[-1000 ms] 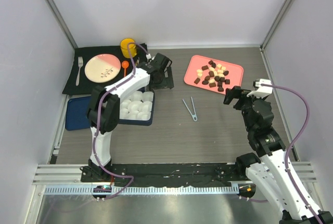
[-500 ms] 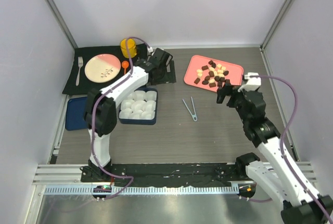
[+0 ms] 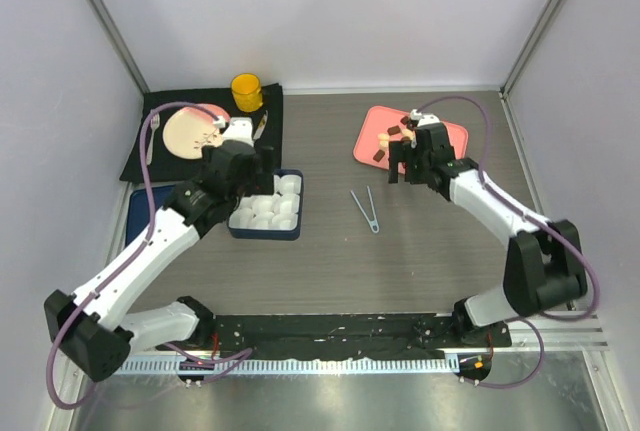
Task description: Pack the chocolate
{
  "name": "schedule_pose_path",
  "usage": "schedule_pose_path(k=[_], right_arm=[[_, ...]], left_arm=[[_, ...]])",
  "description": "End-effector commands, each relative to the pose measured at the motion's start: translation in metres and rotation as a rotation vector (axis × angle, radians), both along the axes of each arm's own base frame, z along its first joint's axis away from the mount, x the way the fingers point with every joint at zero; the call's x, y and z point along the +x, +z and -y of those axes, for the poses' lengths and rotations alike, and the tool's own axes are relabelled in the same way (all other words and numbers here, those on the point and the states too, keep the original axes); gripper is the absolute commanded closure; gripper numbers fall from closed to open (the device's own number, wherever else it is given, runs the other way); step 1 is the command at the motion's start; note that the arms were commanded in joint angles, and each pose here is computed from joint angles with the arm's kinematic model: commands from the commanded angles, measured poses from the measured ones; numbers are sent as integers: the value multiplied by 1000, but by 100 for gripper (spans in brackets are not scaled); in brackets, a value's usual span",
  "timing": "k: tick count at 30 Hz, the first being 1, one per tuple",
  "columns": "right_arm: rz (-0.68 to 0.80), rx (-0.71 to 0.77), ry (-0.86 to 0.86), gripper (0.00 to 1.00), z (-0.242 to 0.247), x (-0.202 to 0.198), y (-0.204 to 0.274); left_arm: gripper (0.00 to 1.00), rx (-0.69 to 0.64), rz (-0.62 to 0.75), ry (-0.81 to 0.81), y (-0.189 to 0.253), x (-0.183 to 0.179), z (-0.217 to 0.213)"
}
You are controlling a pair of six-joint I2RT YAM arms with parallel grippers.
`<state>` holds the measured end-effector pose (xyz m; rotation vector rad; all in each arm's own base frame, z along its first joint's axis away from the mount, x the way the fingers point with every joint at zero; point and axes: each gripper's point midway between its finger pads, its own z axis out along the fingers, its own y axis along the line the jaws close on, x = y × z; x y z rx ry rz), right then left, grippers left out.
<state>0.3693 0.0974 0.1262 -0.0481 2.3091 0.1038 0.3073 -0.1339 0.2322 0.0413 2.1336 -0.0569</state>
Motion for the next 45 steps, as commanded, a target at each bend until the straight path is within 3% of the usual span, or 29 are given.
schedule_pose_path(k=[1,5,11,25,36,45], right_arm=[[1,-36,55,1,0,39,-4],[-32,13,158,5,-22,67,-13],[-90,0,167,6,-24,88,-47],[-217,24,193,7,-23,63,-94],[-263,149,320,10,-118,15,-85],[-254,222,347,11,-180,6,-78]], left_arm=[[0,128,108,79,6,-8,-40],[0,153,190,109,7,-9,-53],[0,260,189,147,-1,-7,-70],[0,320,157,155,-13,-3,-72],[0,297,144,133,-15,-2,-66],[0,278,140,123,-15,-4,-63]])
